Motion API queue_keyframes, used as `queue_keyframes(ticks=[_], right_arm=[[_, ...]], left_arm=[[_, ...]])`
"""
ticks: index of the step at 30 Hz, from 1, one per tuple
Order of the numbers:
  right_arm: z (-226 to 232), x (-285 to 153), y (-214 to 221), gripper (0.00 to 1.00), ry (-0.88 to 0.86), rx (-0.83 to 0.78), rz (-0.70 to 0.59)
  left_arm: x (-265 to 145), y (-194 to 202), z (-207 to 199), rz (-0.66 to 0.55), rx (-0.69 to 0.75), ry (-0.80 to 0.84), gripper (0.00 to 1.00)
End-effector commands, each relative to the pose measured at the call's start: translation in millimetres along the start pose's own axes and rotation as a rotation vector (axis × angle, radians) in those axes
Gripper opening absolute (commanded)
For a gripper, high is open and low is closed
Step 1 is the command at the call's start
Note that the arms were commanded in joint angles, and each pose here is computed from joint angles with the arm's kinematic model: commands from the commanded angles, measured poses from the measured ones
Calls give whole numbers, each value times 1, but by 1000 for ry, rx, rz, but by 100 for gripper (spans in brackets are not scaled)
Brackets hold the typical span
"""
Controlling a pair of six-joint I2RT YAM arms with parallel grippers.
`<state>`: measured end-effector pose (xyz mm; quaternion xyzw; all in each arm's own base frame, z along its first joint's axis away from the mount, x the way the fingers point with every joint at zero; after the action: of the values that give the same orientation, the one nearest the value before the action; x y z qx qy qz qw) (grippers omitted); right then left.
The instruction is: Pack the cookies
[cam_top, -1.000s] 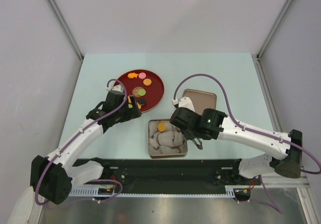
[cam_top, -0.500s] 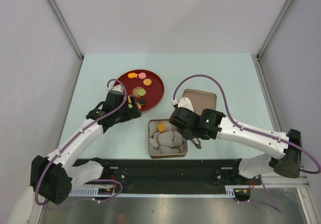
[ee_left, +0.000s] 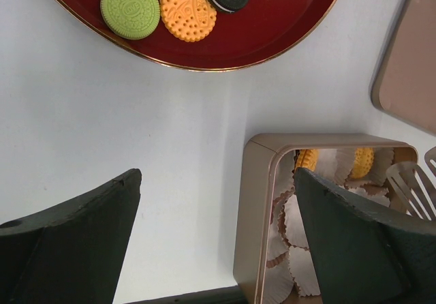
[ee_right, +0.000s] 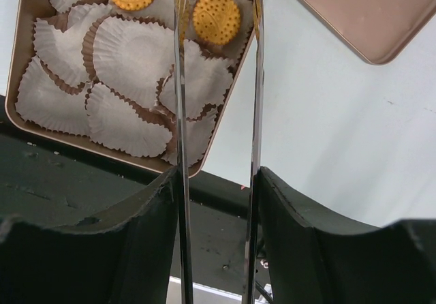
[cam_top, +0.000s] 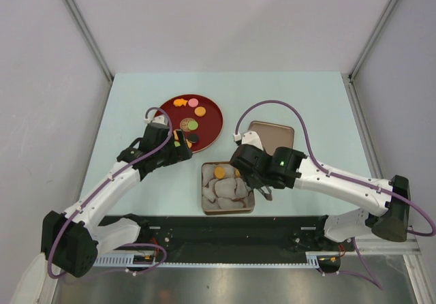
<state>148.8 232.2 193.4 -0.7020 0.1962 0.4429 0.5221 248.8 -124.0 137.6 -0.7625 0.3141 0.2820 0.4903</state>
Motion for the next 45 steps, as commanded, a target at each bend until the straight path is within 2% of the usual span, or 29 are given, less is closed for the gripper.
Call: queue_keyframes(ticks=[1,10,12,17,19,20,21,23,25,26,28,33,38,45], right_arm=[[2,-3,-9,54,-15,31,-40],[11,-10,-25,54,-90,41,-90],[19,-13,-45,54,-126,35,-132],[45,12,-91,54,-171,-18,-167],[48,15,-121,53,-216,-12,-205],[52,32,-127,53,-213,-18,-183],[57,27,-147,53,-245,-17,-220],[57,53,-165,53,-236,-28,-204],[59,59,-190,52,-267,-18,-223],[63,82,-189,52,-260,-36,-185],[68,87,-205,52,-291,-32,-194],[81,133,-205,52,-321,-34,-109],[87,142,-195,52,-343,-36,-71],[78,147,-175,52,-315,-38,-43]], left_arm=[[-1,-4,-3,-27,4,18,99],[-2,-5,-4,-30,2,24,99],[-2,-5,-5,-29,2,27,99],[-7,-9,-4,-44,3,13,99],[-12,-15,-6,-59,8,14,99],[-15,-18,-7,-65,8,14,99],[-19,-23,-9,-77,8,17,99],[-26,-27,-10,-90,5,18,99],[-32,-32,-10,-118,-5,14,99],[-34,-33,-9,-124,-10,8,100],[-36,-35,-3,-137,-25,-21,100],[-37,-35,6,-137,-50,-73,100],[-39,-38,19,-174,-86,-146,100],[-34,-35,20,-165,-92,-140,100]])
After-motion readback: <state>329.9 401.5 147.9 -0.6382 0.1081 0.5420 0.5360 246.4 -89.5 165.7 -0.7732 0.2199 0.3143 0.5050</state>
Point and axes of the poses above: each gripper's point midway between its finger pads, its own x axis out along the fingers, its own z axis along the line the jaws close on, y = z × x, the point moved 2 cm from there along -x, back along the fingers, and after that the axes turned 1 degree about -x, right-handed, at the moved point
